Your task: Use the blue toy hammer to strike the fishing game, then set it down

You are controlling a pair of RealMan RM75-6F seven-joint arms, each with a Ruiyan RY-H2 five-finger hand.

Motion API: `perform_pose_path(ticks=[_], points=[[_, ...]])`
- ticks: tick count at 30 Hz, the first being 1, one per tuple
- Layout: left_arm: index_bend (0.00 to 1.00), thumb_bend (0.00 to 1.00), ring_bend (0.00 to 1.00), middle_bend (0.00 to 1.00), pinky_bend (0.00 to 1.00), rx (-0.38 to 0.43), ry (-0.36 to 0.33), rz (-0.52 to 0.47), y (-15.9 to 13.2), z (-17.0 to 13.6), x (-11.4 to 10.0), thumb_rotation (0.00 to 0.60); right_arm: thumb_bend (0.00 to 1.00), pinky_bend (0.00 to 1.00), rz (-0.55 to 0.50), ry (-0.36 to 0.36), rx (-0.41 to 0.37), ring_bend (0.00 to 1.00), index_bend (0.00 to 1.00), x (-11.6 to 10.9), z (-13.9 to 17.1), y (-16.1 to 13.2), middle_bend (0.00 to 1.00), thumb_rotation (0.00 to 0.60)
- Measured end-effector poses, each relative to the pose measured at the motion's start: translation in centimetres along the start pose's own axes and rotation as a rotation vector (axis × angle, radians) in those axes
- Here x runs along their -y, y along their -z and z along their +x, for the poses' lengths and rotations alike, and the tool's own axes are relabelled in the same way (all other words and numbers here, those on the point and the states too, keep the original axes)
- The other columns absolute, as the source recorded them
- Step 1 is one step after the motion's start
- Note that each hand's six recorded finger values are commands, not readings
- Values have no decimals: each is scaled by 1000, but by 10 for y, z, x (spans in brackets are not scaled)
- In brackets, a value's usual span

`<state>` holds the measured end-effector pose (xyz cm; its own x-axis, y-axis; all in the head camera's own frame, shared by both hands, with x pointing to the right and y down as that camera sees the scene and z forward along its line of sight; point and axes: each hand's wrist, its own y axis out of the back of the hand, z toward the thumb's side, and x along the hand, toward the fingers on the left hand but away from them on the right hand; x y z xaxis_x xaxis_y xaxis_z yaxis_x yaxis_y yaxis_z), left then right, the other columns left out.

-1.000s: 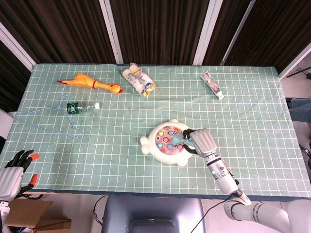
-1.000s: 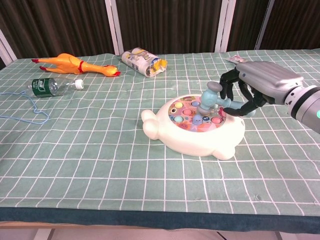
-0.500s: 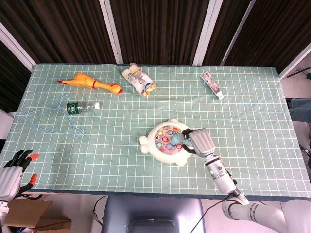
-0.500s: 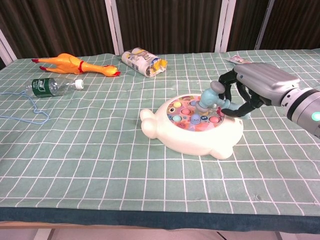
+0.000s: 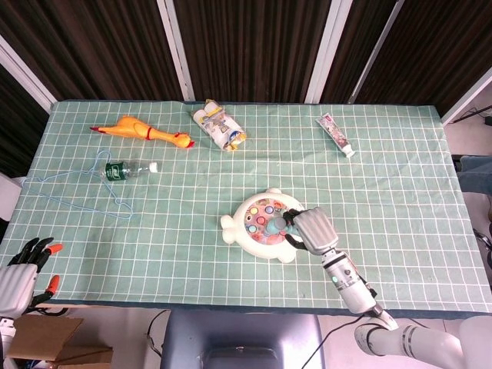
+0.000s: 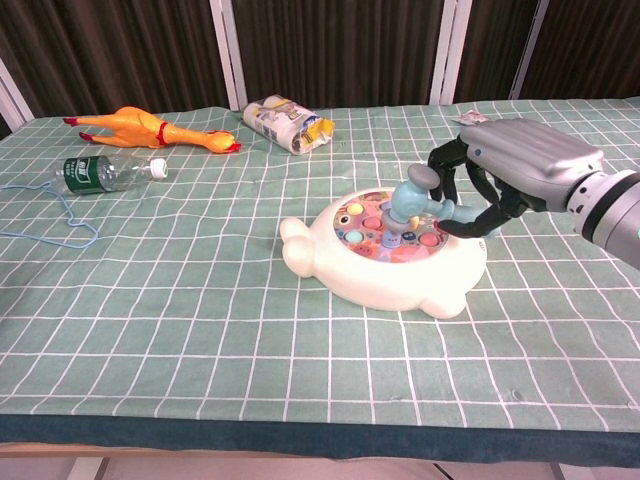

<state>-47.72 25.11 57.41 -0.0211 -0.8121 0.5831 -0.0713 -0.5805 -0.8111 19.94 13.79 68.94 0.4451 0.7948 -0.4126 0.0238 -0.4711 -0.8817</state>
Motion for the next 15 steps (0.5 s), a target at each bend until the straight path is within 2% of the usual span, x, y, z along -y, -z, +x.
perform_pose_path(ticks=[7, 15], points=[[229, 445, 59, 106, 249, -3, 1, -4, 1, 0, -1, 600, 1000, 949, 70, -8, -2, 794, 849, 2, 1, -4, 682, 600], [229, 444, 59, 107, 249, -3, -1, -8, 1, 0, -1, 600, 1000, 949, 93, -33, 2, 794, 849, 14, -1, -5, 682, 600]])
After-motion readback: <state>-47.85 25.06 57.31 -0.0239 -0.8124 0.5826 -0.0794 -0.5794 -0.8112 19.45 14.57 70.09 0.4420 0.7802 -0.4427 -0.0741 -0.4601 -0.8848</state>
